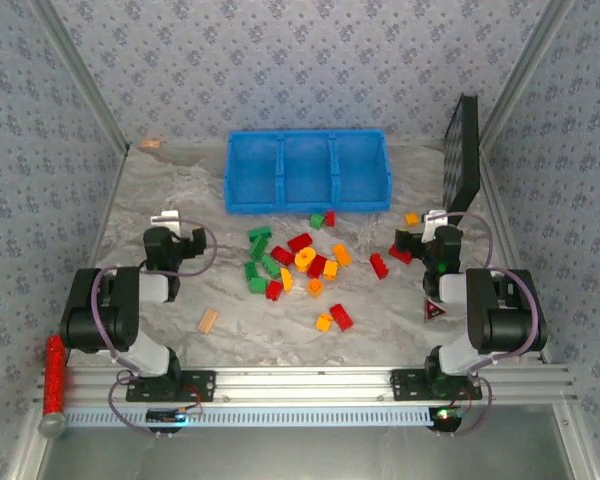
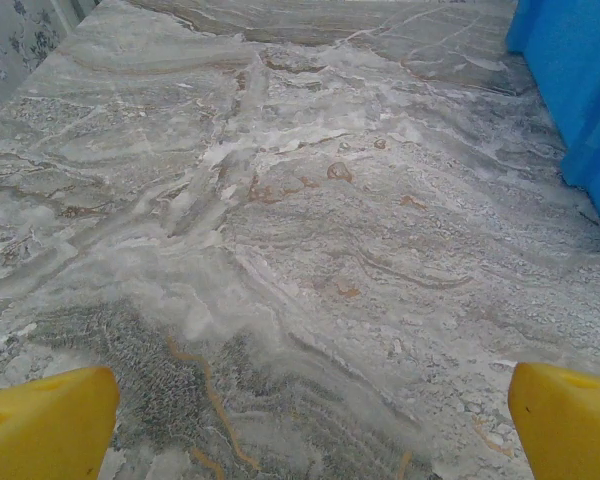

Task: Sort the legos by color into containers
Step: Pick up the lego from the middle-right of the table.

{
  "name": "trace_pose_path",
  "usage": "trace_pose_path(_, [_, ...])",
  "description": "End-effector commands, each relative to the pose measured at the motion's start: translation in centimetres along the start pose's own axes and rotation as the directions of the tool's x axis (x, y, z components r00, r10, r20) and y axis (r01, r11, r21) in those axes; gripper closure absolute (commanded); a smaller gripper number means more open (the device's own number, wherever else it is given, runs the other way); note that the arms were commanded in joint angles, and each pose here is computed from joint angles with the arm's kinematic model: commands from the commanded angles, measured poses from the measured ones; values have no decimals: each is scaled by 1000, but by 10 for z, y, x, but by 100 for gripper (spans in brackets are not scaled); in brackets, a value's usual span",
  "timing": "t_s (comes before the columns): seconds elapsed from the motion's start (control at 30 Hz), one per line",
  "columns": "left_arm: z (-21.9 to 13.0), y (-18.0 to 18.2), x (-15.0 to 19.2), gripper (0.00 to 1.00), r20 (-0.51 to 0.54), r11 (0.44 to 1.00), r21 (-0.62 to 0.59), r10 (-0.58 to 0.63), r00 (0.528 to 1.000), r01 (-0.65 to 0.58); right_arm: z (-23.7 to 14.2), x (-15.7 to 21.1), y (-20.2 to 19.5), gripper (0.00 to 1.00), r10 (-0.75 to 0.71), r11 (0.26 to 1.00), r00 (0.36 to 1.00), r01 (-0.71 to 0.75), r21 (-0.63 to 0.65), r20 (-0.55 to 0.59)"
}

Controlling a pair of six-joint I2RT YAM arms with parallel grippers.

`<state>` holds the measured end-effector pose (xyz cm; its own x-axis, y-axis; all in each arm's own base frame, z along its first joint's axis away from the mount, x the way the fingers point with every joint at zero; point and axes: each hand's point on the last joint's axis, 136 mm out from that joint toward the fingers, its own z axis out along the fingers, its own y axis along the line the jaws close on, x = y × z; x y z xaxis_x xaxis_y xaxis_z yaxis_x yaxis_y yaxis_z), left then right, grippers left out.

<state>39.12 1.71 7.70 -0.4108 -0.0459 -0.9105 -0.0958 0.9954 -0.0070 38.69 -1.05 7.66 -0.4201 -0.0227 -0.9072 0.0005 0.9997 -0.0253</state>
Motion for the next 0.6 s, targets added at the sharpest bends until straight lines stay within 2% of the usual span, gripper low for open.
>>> trace_pose_path(0.0, [2,-2,-13,0,30,1000,17,6,1000,-7,2,-8,-4,0,7,1000,1000,-7,19,20])
trace_pose_path(0.57, [1,-2,-13,0,30,1000,17,7,1000,-7,2,-9,-5,0,10,1000,1000,-10,16,21])
